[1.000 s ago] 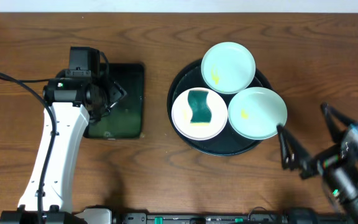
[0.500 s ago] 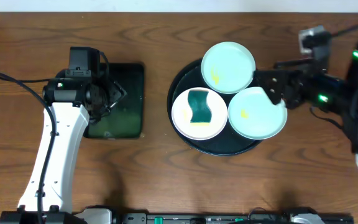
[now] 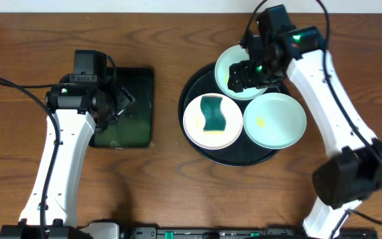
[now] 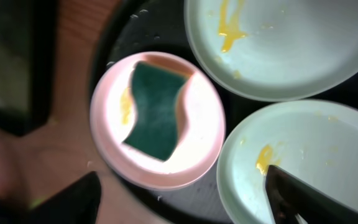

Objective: Clean dirty plates on tray and stack at the side
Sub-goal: 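Reach the right gripper to the pink plate rim and grip it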

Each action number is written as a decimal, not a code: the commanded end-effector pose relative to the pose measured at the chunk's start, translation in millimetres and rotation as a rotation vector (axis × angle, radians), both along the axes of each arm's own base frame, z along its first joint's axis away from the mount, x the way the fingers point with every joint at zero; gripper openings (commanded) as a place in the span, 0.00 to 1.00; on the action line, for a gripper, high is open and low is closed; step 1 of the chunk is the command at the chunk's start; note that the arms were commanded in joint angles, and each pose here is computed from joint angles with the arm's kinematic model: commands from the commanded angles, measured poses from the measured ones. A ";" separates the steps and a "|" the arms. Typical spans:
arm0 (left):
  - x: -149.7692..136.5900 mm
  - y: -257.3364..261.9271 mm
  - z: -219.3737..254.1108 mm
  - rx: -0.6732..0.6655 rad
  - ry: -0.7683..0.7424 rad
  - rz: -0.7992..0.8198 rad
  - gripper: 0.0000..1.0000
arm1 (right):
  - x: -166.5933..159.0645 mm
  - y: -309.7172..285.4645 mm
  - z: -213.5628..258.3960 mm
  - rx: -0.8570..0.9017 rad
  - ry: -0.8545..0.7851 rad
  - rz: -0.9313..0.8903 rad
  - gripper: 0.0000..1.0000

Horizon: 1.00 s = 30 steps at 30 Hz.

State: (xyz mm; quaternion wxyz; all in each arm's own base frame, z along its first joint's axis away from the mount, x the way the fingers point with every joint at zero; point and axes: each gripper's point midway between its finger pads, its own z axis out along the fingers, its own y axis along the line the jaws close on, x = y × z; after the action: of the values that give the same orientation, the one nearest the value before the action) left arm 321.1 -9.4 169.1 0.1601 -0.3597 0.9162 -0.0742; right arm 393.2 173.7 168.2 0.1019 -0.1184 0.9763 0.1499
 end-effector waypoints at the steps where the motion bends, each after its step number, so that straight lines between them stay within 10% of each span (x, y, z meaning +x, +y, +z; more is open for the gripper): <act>1: -0.7 2.9 -0.1 0.011 0.004 0.001 0.79 | 7.5 4.2 -18.7 -0.042 0.007 0.009 0.54; 11: -0.7 2.9 -0.1 0.011 0.004 0.001 0.79 | 10.8 1.4 -106.0 -0.140 0.154 0.102 0.35; 30: -3.3 3.0 -6.3 0.011 0.020 0.001 0.79 | -9.7 -1.8 -154.4 -0.186 0.240 0.177 0.43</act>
State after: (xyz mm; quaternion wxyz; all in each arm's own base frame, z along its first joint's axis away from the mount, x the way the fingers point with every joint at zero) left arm 321.3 -9.4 169.2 0.1604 -0.3597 0.9162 -0.0744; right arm 390.2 170.5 19.9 -0.0350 -0.1777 0.9797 0.0863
